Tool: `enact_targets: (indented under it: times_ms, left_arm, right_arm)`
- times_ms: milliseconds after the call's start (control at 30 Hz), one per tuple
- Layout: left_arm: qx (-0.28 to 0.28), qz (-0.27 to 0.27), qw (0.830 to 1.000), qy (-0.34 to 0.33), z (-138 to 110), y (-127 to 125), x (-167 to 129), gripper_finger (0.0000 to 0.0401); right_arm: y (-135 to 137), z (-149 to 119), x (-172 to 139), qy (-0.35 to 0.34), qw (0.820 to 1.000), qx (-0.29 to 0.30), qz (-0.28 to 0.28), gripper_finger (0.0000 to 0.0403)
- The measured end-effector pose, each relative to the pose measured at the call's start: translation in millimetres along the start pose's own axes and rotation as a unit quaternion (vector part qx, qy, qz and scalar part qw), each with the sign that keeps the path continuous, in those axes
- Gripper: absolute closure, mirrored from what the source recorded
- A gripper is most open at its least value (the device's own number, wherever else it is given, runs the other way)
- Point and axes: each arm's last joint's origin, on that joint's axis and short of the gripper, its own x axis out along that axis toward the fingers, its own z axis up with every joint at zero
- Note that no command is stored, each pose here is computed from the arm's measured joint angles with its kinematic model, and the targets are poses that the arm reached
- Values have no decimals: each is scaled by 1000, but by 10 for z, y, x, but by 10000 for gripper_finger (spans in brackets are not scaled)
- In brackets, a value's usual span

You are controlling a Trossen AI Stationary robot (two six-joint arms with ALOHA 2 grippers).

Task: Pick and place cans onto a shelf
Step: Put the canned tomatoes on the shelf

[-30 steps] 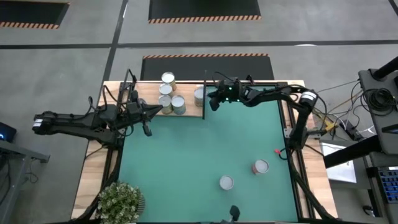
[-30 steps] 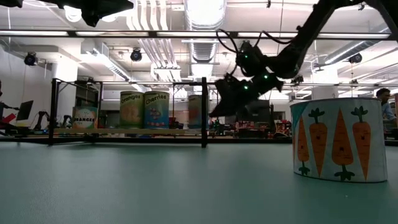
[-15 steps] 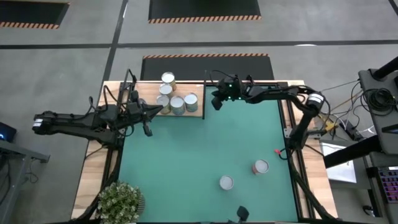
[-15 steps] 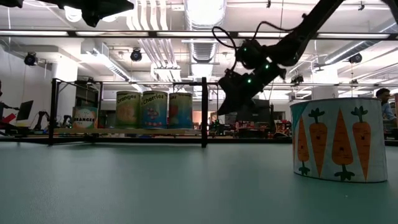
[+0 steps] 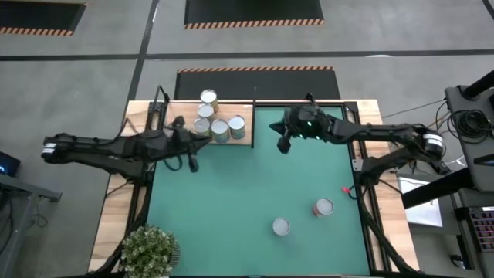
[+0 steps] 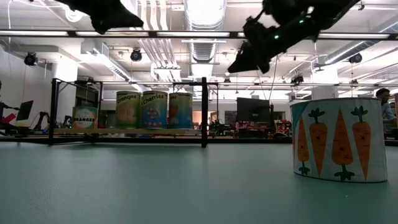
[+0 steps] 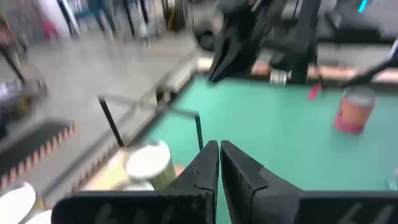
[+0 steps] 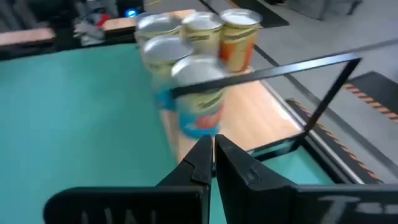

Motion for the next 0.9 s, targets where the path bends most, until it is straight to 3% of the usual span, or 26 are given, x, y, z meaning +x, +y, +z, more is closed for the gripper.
enact_targets:
  times_ms: [200,400,500,700,900]
  left_arm:
    - [47,18,991,121,116,-101,410,401]
    - [71,26,971,228,302,117,990,401]
    - [72,12,964,257,290,304,1285,401]
    - [45,32,955,293,157,686,1695,401]
    - [35,35,947,317,8,790,1901,401]
  right_arm:
    - [206,-123,-223,-9,999,-27,38,394]
    - [215,-163,-362,-24,998,-43,40,394]
    - [212,-206,-391,-23,998,-51,40,394]
    - [209,-299,-412,-14,998,-56,41,394]
    - [211,-327,-389,-6,997,-65,41,394]
